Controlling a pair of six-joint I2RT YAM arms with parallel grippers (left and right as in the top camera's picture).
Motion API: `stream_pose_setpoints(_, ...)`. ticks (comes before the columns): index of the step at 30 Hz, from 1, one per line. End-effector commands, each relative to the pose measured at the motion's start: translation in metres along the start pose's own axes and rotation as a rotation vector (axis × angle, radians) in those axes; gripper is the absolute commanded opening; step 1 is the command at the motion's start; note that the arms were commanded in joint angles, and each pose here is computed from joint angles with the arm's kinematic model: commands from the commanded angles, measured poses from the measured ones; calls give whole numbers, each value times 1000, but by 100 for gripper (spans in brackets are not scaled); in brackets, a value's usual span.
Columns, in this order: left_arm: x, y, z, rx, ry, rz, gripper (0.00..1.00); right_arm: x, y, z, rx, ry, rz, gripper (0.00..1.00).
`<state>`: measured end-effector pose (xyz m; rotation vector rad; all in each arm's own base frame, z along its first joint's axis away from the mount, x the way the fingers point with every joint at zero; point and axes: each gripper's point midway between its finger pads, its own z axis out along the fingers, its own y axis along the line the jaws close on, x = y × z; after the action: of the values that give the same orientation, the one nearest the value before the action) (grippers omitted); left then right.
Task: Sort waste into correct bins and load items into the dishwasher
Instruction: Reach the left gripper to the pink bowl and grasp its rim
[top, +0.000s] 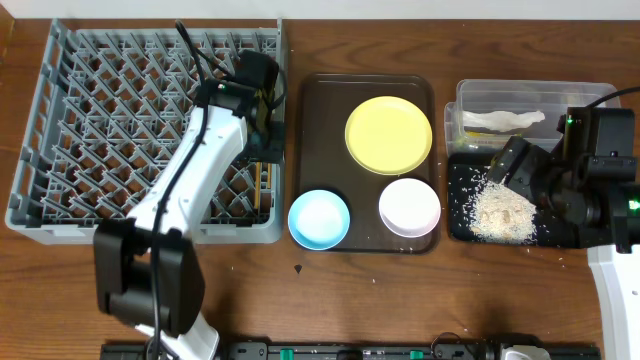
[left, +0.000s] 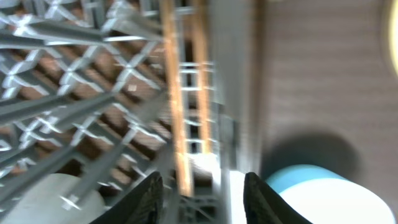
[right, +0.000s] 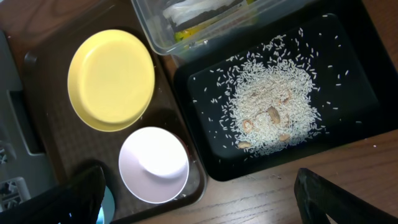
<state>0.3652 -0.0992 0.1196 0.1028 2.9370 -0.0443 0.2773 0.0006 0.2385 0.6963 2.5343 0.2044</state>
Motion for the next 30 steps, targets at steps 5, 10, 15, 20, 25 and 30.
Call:
stream_pose_setpoints(5,10,-87,-86,302,-152,148,61,-2,-1,-3,0,-3,-5,96)
stream_pose_setpoints(10,29,-127,-68,342,-97,229,62,2,-4,-3,9,14,-9,96)
stream_pose_setpoints(15,44,-172,-28,433,23,212,62,3,-5,-3,12,19,-9,96)
stream_pose_setpoints(20,59,-212,3,522,108,263,62,3,-5,-3,12,19,-9,96)
stream_pose_setpoints(25,77,-219,40,475,202,279,62,3,-4,-3,12,19,-9,96)
stream_pose_setpoints(30,89,-219,78,429,279,259,57,3,-4,-3,12,19,-8,96)
